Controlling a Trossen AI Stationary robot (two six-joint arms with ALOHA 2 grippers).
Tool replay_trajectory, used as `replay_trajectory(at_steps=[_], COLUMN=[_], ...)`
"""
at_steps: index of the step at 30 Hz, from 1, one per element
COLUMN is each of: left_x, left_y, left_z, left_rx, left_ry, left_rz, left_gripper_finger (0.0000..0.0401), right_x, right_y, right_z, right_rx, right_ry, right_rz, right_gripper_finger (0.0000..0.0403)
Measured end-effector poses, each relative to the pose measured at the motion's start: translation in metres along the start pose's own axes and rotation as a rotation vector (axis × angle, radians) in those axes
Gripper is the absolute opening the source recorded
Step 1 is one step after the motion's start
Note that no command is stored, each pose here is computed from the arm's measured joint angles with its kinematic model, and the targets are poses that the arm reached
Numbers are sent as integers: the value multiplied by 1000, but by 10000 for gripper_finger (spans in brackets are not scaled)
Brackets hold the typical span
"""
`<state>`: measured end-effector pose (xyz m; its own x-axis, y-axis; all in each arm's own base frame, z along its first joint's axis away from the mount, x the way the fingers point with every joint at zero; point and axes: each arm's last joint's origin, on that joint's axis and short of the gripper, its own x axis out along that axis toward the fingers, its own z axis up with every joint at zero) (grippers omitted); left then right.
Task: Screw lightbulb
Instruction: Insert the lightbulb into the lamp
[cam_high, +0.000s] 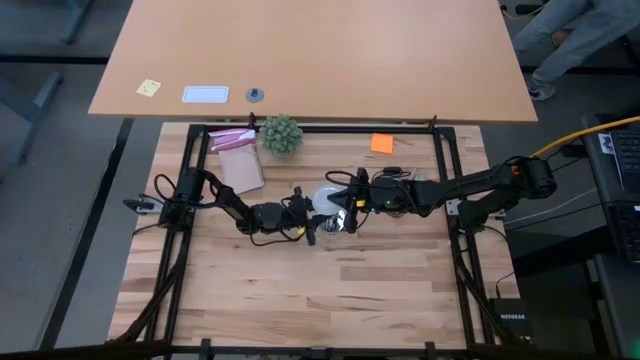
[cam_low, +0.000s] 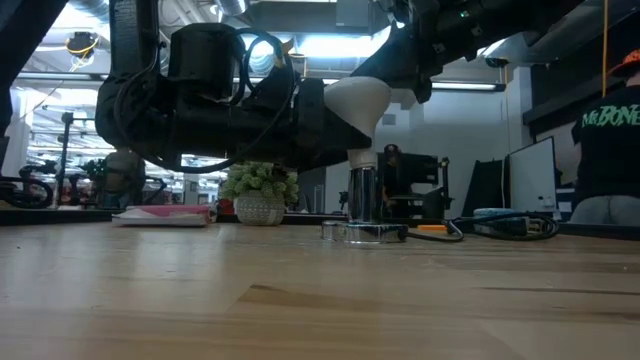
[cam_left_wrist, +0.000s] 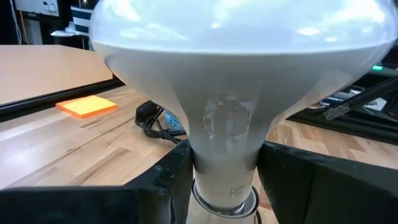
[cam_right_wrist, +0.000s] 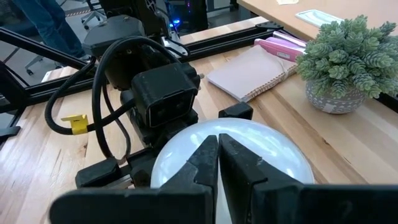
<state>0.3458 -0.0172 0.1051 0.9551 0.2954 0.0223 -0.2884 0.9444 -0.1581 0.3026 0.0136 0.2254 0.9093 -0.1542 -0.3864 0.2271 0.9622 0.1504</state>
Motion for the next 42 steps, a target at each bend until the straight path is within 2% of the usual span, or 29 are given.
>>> replay_trajectory(at_steps=[8, 18, 32, 42], left_x=[0, 0, 0, 0], left_y=[0, -1, 0, 0], left_z=[0, 2, 0, -2], left_rx=[3, 29, 58, 88], left_ry=[2, -13, 13, 29], left_rz=[1, -5, 1, 3], left_gripper_finger=[139, 138, 142, 142], right_x=[-2, -20, -22, -26], right_y=[0, -2, -4, -3], right_z=[2, 13, 10, 11], right_rx=[-24, -48, -52, -127], right_ry=[-13, -55, 5, 15], right_rz=[-18, -43, -64, -23], right_gripper_finger=[20, 20, 20, 20])
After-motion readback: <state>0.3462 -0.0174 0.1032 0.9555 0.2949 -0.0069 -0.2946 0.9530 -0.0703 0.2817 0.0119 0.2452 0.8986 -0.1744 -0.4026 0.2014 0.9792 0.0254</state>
